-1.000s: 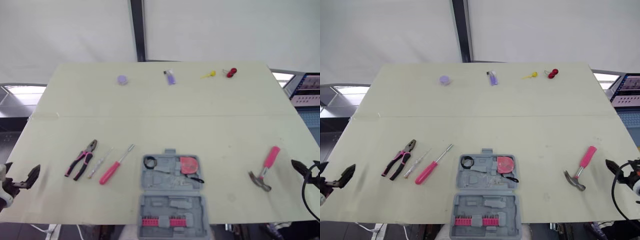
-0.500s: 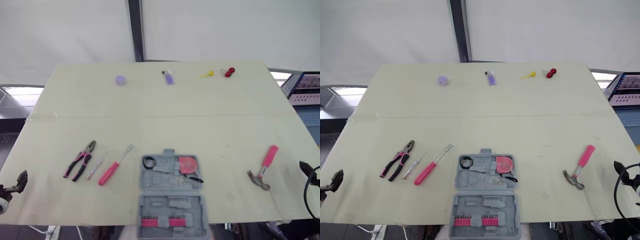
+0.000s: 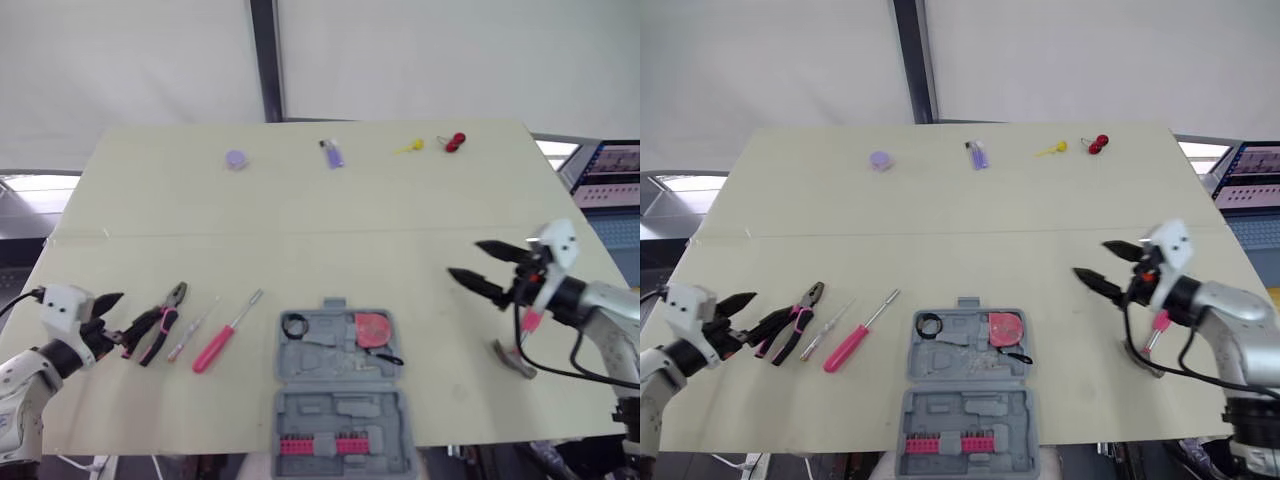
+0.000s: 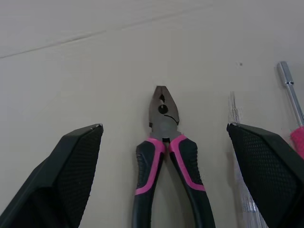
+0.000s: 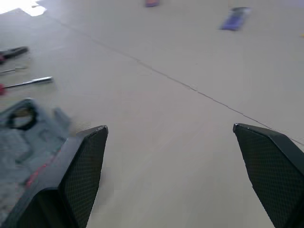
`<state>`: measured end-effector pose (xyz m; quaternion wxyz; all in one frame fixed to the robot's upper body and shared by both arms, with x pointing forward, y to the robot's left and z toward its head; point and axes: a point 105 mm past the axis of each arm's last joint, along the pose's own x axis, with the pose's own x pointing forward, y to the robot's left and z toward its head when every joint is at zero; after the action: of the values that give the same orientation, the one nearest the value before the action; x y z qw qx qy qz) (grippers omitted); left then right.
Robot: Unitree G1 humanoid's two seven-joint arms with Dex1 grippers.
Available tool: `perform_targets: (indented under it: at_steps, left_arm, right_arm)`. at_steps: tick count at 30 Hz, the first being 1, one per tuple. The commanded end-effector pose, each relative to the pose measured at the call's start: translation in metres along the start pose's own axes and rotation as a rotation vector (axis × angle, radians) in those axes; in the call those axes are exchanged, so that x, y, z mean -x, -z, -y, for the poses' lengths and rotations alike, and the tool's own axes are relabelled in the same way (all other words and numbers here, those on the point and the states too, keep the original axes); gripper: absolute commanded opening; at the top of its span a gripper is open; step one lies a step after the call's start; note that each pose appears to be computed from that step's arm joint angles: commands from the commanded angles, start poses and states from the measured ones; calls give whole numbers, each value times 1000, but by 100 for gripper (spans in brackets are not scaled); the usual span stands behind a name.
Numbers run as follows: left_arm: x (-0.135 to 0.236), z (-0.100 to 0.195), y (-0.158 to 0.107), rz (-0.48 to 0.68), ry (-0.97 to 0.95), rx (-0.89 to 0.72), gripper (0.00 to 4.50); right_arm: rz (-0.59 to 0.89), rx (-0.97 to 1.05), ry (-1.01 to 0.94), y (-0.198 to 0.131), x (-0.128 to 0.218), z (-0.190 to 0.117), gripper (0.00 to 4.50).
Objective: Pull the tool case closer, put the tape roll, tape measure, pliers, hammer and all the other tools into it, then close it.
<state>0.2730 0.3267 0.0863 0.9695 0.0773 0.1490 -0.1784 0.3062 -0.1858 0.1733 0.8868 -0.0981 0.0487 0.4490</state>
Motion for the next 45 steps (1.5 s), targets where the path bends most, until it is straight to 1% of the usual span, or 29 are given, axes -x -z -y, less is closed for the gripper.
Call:
perform_targets:
  at_steps: [1,5,13,19,25,33,36,38,39,45]
  left_arm:
    - [2,-11,-2,-25,-23,-10,450]
    - [4,-12,8,-55,-22,0,450]
    - [-3,-10,32,-127,-32,17,450]
    - [-13,-7,33,-136,-17,15,450]
    - [-20,-8,37,-162,-15,25,450]
    - [-19,-6,50,-235,1,34,450]
    - [-19,-4,54,-247,14,31,365]
    - [-20,-3,55,-249,17,32,264]
    - [-20,-3,55,-249,18,35,250]
    - [-23,-3,51,-227,26,23,250]
  right_arm:
    - [25,116,-218,-30,-20,-42,446]
    - [55,187,-343,-48,-36,-68,446]
    - [103,296,-426,-72,-48,-90,446]
    - [127,304,-486,-80,-48,-106,446]
    - [118,293,-485,-77,-52,-109,446]
    - [116,286,-461,-77,-53,-105,446]
    - [112,287,-456,-76,-53,-103,450]
    - [113,285,-456,-76,-53,-103,450]
    - [113,285,-456,-76,-53,-103,450]
    - [122,280,-451,-77,-53,-102,450]
